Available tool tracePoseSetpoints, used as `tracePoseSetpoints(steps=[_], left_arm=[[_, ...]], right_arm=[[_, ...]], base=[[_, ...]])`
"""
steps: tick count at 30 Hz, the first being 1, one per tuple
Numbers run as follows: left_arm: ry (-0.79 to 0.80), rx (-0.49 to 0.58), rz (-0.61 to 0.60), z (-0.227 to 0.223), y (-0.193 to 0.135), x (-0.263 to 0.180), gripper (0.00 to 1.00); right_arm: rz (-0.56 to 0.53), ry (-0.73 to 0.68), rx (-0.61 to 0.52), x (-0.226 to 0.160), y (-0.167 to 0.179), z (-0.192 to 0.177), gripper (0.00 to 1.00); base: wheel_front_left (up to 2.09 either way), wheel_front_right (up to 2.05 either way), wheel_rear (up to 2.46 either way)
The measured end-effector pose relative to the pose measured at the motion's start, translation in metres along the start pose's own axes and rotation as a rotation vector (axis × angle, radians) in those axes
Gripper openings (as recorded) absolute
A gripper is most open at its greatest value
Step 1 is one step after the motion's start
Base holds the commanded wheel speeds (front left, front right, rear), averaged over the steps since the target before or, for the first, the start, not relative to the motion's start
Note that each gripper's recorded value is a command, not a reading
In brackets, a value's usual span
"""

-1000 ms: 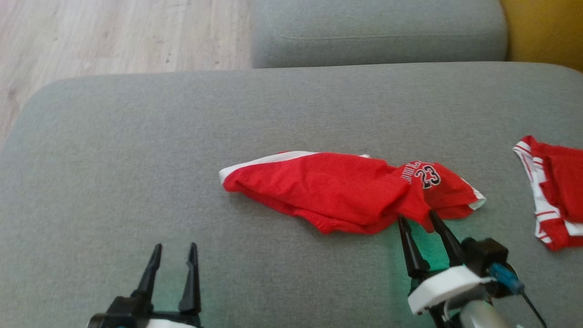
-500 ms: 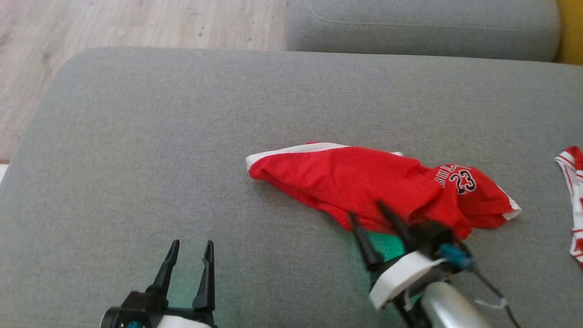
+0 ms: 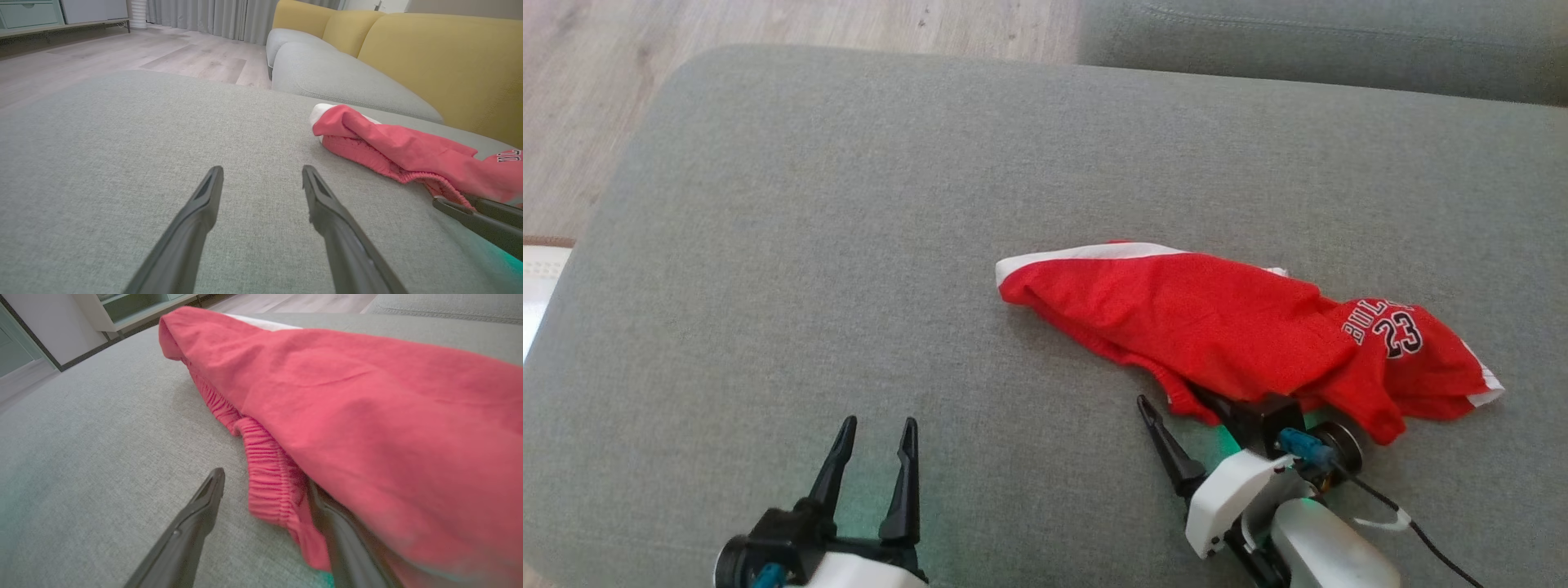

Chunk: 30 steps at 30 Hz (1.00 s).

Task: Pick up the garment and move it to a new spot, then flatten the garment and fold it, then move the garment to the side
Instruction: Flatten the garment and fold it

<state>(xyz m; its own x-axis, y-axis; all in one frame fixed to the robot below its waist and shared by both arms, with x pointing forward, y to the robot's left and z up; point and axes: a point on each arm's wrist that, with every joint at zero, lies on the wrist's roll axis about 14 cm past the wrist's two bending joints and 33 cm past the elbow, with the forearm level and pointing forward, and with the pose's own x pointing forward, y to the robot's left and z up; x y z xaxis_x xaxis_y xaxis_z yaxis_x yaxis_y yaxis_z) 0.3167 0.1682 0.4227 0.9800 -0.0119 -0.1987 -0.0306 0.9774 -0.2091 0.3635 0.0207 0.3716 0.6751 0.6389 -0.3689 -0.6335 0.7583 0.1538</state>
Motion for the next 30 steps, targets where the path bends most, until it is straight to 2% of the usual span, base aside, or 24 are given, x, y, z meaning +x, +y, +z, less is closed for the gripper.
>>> tracePoseSetpoints(steps=[1,3,8,10,13,19,22,24,26,28,30], left_arm=[[0.001,-0.001,0.004,0.000,0.001,0.000,1.00],[0.003,-0.007,0.009,-0.001,0.002,-0.001,1.00],[0.001,-0.007,0.020,-0.001,0.004,-0.003,1.00],[-0.004,-0.006,0.022,0.001,0.005,-0.003,1.00],[-0.016,-0.005,0.018,0.004,0.004,-0.004,1.00],[-0.035,-0.001,0.001,0.007,0.000,-0.011,1.00],[-0.042,-0.004,-0.007,0.008,-0.002,-0.017,1.00],[-0.048,-0.007,0.001,0.008,0.000,-0.022,1.00],[-0.051,-0.008,0.009,0.008,0.002,-0.024,1.00],[-0.039,-0.011,0.013,0.004,0.002,-0.025,1.00],[-0.025,-0.011,0.009,0.001,0.001,-0.024,1.00]], right_arm=[[0.004,0.008,-0.001,0.001,0.001,-0.002,0.93],[0.011,0.011,0.009,0.002,0.002,-0.003,0.00],[0.035,-0.033,0.057,0.007,0.010,0.011,0.00],[0.056,-0.107,0.105,0.010,0.018,0.035,0.00],[0.122,-0.262,0.162,0.016,0.033,0.094,0.00],[0.388,-0.596,0.233,-0.001,0.092,0.247,0.00],[0.444,-0.711,0.332,-0.016,0.095,0.302,0.00],[0.411,-0.771,0.389,-0.021,0.079,0.323,0.00],[0.326,-0.789,0.439,-0.017,0.049,0.323,0.00],[0.196,-0.754,0.503,-0.006,0.010,0.299,0.00],[0.032,-0.660,0.541,0.004,-0.033,0.247,0.00]], base=[[0.00,0.00,0.00],[0.00,0.00,0.00],[0.00,0.00,0.00],[0.00,0.00,0.00],[0.00,0.00,0.00],[0.00,0.00,0.00],[0.00,0.00,0.00],[0.00,0.00,0.00],[0.00,0.00,0.00],[0.00,0.00,0.00],[0.00,0.00,0.00]])
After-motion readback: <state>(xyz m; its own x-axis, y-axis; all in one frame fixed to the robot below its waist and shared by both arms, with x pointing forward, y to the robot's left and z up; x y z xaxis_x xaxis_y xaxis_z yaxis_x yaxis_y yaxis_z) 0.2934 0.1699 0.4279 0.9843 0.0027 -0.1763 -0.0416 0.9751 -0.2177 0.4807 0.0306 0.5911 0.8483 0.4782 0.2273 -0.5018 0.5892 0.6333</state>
